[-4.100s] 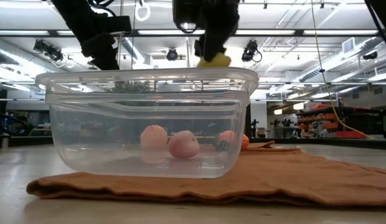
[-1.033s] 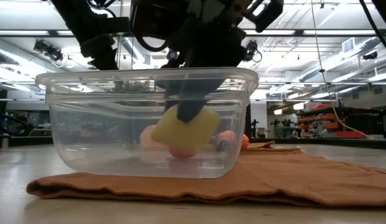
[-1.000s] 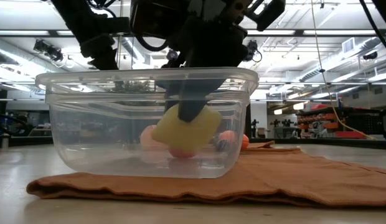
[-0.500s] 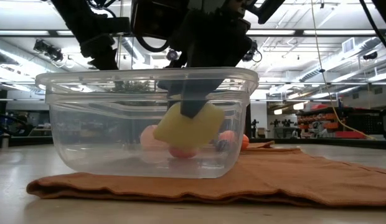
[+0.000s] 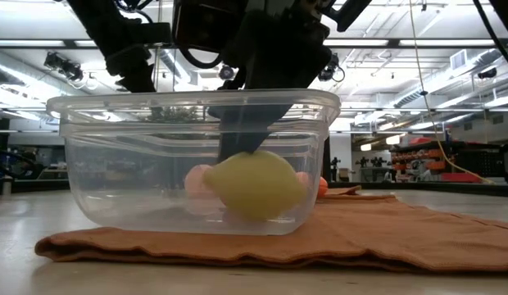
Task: Pick and placing Produce into tupperware
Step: Put the red cherry into the transparent bin
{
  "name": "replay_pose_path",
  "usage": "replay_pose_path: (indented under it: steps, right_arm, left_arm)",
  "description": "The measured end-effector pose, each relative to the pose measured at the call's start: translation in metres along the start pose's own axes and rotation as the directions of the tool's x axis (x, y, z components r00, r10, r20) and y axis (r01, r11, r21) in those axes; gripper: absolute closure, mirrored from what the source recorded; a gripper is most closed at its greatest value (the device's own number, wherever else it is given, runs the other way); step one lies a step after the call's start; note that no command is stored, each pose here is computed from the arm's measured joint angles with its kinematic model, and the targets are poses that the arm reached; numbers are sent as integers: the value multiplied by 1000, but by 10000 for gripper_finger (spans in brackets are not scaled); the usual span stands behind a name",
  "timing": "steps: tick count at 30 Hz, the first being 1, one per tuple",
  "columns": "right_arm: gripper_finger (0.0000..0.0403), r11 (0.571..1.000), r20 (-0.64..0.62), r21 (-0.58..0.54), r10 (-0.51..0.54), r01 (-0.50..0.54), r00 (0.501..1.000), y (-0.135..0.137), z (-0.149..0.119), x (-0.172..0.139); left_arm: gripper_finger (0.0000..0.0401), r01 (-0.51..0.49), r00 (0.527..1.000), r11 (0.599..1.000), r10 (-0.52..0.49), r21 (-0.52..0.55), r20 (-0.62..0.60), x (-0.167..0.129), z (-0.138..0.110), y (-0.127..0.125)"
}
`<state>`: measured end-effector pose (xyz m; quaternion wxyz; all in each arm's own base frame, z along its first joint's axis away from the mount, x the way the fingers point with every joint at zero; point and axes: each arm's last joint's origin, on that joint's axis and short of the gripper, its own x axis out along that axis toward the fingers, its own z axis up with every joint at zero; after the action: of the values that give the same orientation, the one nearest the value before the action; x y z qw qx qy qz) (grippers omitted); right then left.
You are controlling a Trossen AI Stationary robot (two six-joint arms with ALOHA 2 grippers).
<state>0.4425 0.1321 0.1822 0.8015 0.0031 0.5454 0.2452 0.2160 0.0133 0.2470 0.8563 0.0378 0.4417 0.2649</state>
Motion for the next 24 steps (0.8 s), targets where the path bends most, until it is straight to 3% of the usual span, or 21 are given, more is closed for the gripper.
replay_pose_path:
  steps: [11,19,24]
  right_arm:
    - [199,1000,-2,0,-16,16,1000,0,8,-13]
    - [209,986,-10,-6,-165,165,986,-6,19,-70]
    - [211,972,-54,74,-217,221,975,-22,7,-97]
  left_arm:
    - [294,0,1000,1000,0,-1,1,0,0,0]
    - [294,0,1000,1000,0,-6,-1,0,0,0]
    - [294,0,1000,1000,0,-7,0,0,0,0]
